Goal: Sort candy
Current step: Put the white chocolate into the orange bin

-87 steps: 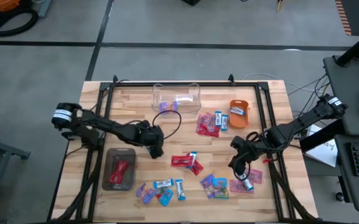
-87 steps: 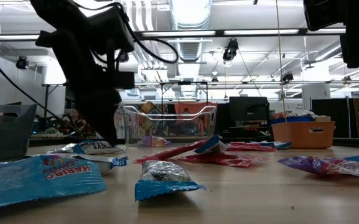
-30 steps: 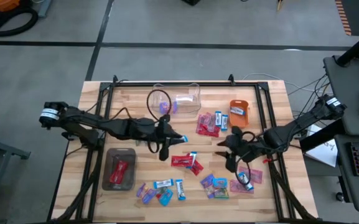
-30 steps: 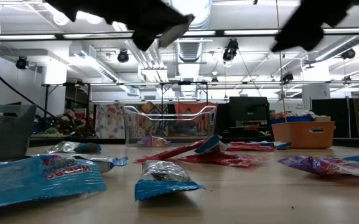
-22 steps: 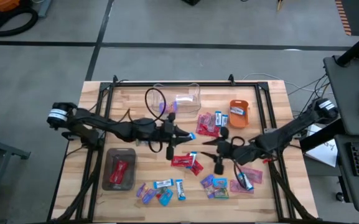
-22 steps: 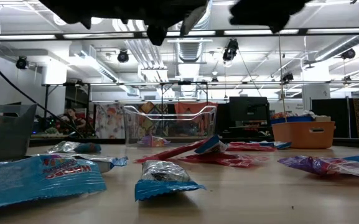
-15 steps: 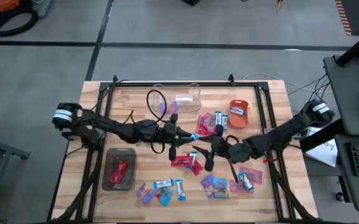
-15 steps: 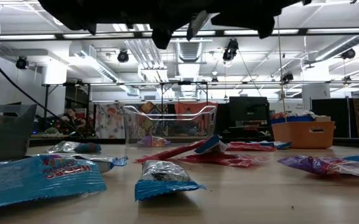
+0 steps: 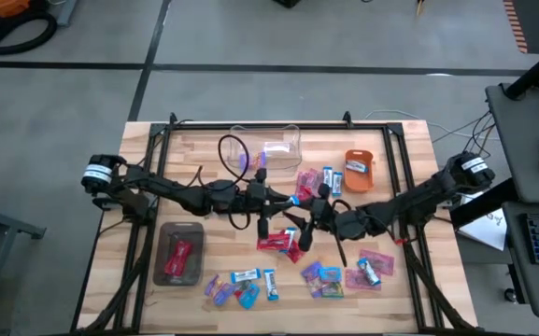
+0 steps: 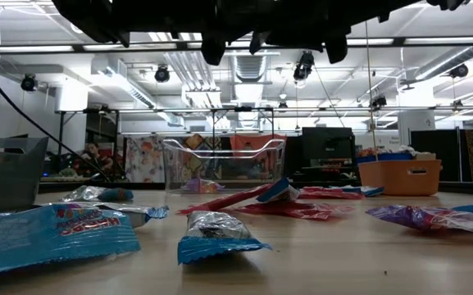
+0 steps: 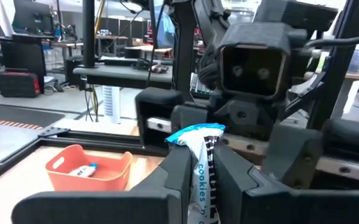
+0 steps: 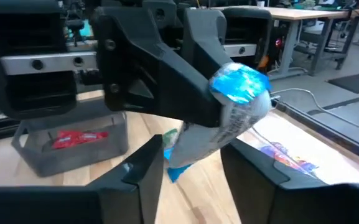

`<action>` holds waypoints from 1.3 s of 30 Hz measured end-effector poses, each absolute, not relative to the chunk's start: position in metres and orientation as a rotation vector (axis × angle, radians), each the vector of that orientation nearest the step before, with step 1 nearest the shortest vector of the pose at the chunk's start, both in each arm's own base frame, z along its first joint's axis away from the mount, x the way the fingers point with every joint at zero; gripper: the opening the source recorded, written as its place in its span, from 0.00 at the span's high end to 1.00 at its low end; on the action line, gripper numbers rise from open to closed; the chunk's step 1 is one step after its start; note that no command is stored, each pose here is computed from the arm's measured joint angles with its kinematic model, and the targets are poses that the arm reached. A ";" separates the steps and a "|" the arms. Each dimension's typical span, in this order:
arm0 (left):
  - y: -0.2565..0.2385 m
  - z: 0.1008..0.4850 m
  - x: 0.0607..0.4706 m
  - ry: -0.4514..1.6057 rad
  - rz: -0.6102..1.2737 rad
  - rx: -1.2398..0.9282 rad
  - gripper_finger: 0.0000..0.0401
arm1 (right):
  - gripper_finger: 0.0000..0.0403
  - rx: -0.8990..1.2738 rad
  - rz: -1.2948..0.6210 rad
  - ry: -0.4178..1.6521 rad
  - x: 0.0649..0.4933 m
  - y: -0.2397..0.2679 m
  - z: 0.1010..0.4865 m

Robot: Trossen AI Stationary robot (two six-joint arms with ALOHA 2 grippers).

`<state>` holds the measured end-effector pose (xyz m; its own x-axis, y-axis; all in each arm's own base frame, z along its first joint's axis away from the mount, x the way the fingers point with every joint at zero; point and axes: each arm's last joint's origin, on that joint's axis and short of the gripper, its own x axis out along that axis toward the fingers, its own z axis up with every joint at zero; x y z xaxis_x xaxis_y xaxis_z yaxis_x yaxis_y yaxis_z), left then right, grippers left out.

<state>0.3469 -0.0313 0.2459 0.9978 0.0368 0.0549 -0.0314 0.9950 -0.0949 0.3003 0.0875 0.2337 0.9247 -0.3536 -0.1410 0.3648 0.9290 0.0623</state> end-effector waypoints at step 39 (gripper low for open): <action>-0.030 0.253 0.317 0.251 0.054 -0.168 0.52 | 0.97 0.231 -0.767 0.625 0.219 0.014 0.238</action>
